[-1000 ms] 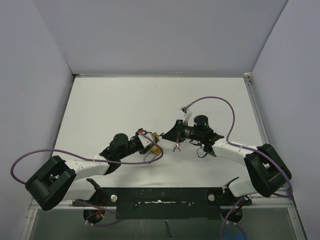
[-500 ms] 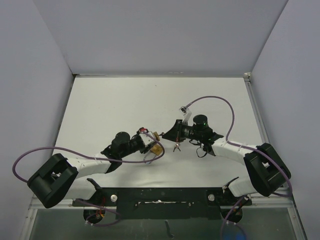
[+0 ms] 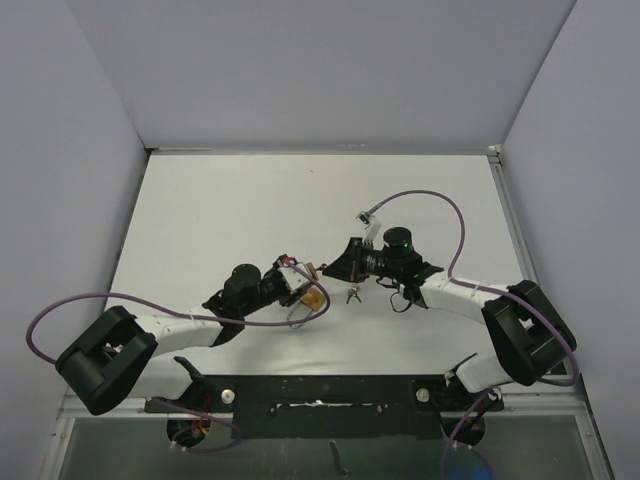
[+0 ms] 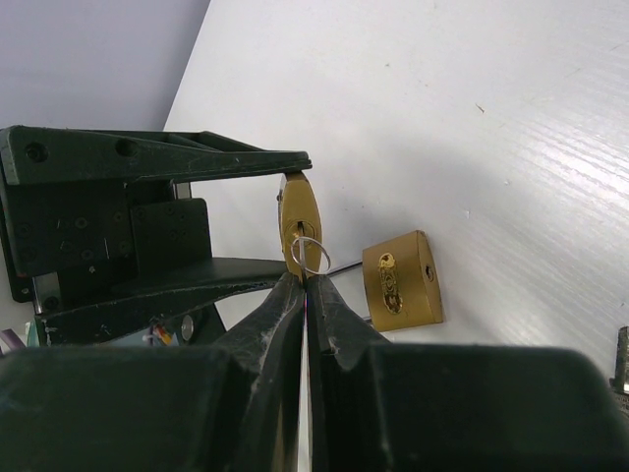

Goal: Unlock with the key

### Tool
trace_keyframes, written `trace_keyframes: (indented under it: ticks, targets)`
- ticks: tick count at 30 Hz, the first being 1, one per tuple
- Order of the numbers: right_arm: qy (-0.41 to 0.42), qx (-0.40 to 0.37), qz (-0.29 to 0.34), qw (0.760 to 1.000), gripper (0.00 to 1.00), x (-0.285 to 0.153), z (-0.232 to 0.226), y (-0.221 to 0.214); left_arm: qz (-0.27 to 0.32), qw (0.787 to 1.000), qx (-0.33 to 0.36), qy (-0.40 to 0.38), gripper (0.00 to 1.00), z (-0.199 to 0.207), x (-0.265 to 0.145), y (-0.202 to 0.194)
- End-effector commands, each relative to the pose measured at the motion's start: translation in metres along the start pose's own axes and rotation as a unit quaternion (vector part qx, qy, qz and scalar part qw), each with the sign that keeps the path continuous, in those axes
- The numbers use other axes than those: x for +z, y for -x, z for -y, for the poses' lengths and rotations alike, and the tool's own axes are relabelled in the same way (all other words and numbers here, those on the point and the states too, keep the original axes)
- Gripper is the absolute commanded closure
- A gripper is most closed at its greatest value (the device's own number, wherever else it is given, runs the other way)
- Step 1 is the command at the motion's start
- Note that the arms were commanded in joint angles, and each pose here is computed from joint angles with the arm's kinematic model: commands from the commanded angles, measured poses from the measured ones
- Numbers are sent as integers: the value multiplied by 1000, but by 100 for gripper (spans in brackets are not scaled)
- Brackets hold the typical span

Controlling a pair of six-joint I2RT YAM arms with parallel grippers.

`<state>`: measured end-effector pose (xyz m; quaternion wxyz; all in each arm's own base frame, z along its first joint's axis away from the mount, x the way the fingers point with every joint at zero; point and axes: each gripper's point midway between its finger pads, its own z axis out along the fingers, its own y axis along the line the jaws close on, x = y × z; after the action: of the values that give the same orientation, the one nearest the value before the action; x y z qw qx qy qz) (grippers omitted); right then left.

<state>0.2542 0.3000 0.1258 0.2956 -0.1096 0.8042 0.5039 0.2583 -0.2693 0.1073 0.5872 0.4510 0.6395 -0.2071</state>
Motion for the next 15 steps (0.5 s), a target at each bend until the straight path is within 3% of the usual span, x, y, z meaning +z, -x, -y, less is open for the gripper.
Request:
trace_keyframes:
  ticks: [1, 15]
  targets:
    - [51, -20, -16, 998, 100, 6, -28, 1, 155, 987, 51, -1, 100, -4, 6, 91]
    - [59, -25, -27, 998, 100, 7, -33, 1, 154, 986, 59, -11, 100, -1, 6, 93]
